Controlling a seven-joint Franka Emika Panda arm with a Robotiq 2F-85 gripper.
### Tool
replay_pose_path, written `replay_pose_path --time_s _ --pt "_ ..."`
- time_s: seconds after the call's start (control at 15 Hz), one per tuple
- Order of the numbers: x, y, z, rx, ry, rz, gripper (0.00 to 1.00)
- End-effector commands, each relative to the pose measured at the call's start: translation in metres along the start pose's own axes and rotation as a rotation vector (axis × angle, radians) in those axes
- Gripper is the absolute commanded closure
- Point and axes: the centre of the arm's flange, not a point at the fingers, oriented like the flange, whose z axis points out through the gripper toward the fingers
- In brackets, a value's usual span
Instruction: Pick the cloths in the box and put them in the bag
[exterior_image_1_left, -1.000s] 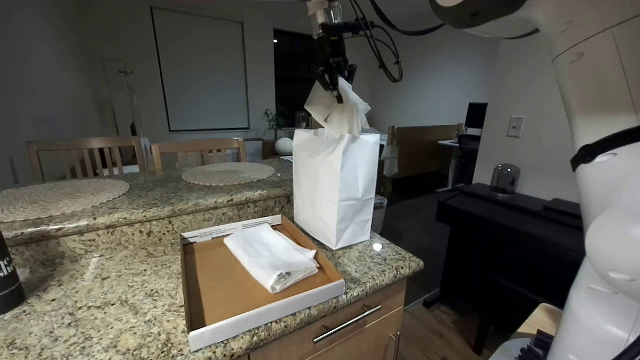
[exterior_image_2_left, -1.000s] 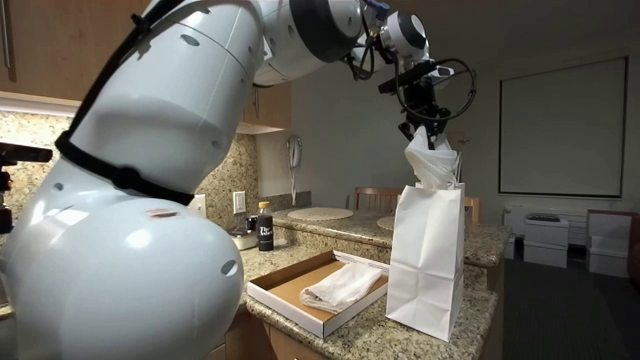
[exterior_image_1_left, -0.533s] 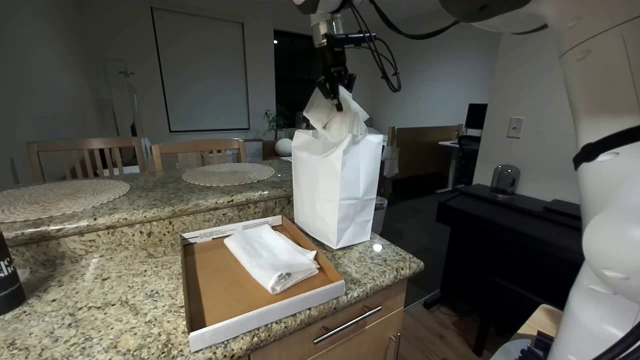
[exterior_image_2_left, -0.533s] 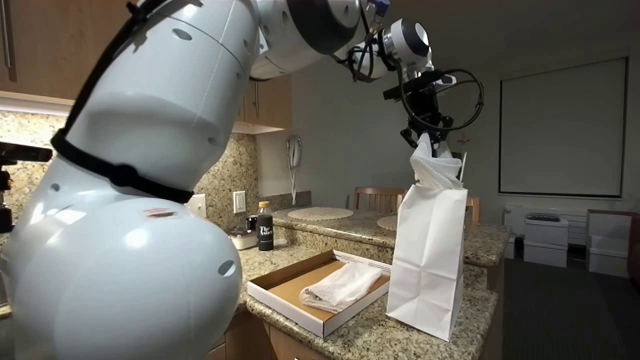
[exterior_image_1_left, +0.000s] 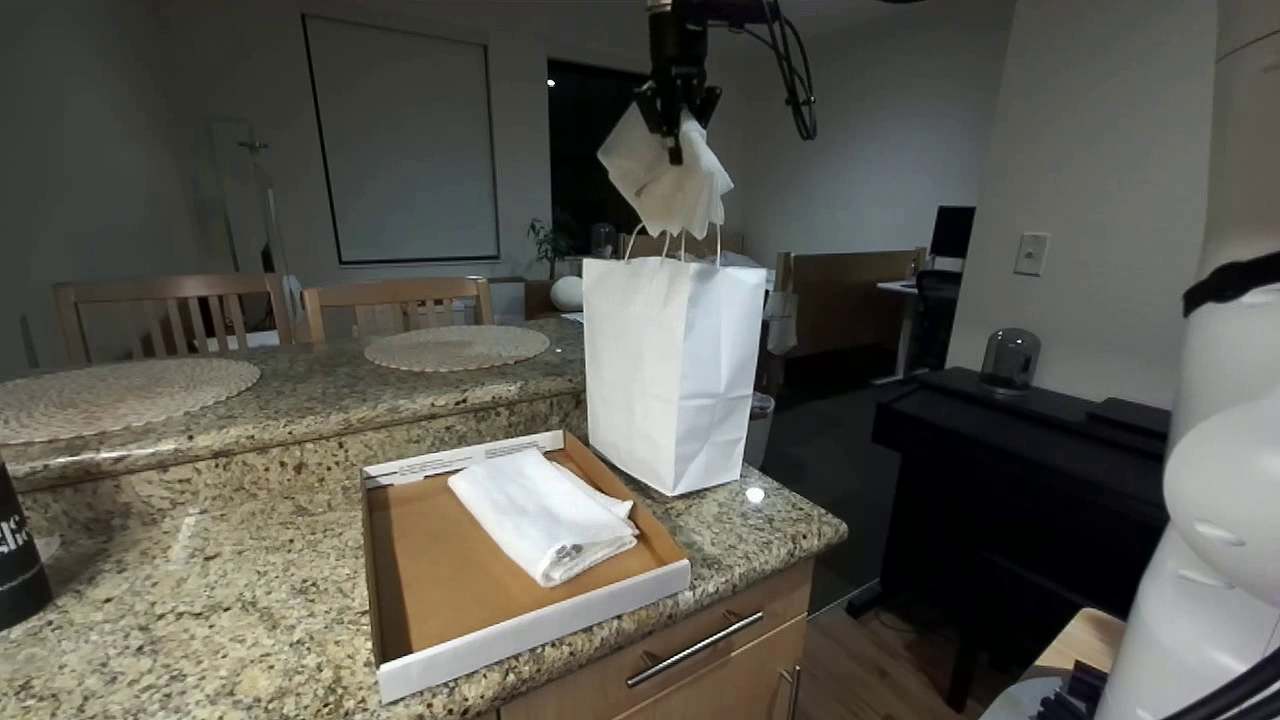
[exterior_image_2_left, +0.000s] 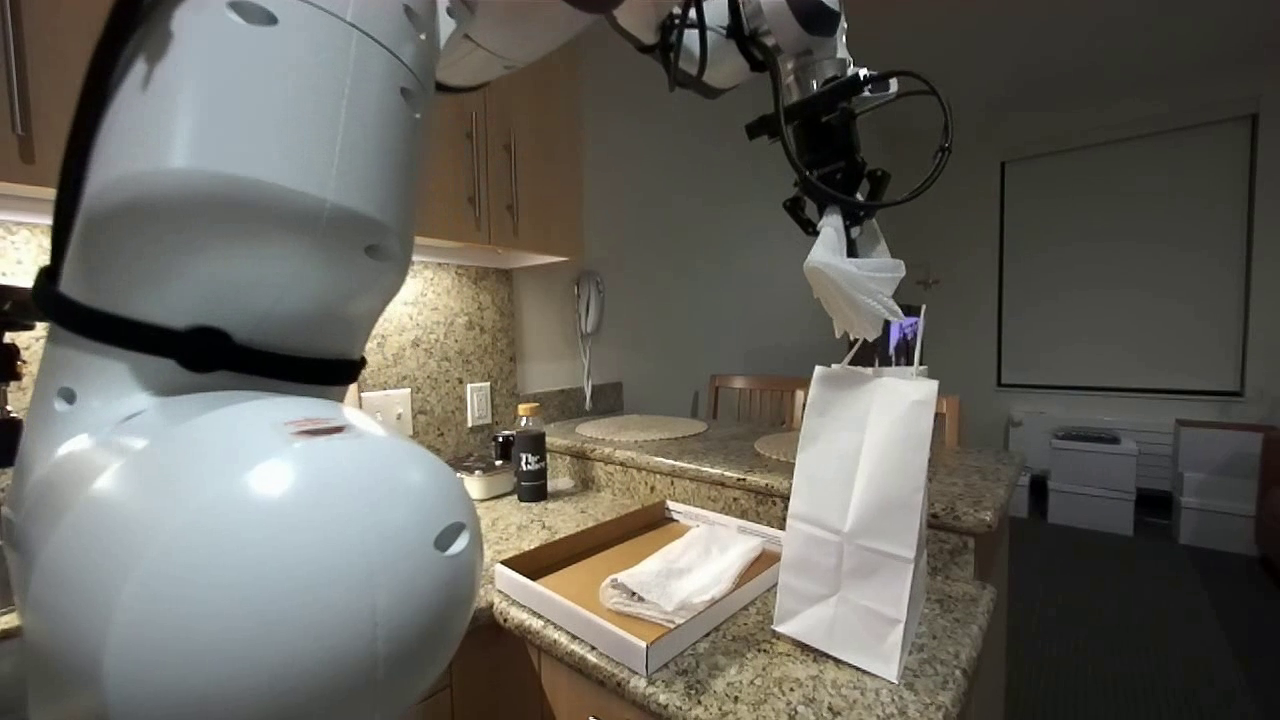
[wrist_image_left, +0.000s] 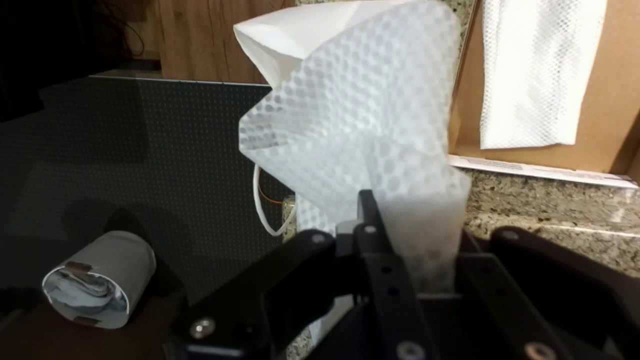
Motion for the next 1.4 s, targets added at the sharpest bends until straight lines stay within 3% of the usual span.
replay_pose_path --time_s 0.0,0.33,0.93,1.33 --pt "-0.033 0.021 -0.012 0.105 0.077 0.015 0.92" --pt "-0.043 0.044 -0.027 0.19 0.122 0.076 0.92" --pt "-0.007 0.024 0.018 0.156 0.009 0.082 0.92" --pt "0.002 0.01 0.047 0.146 -0.013 0.113 0.91"
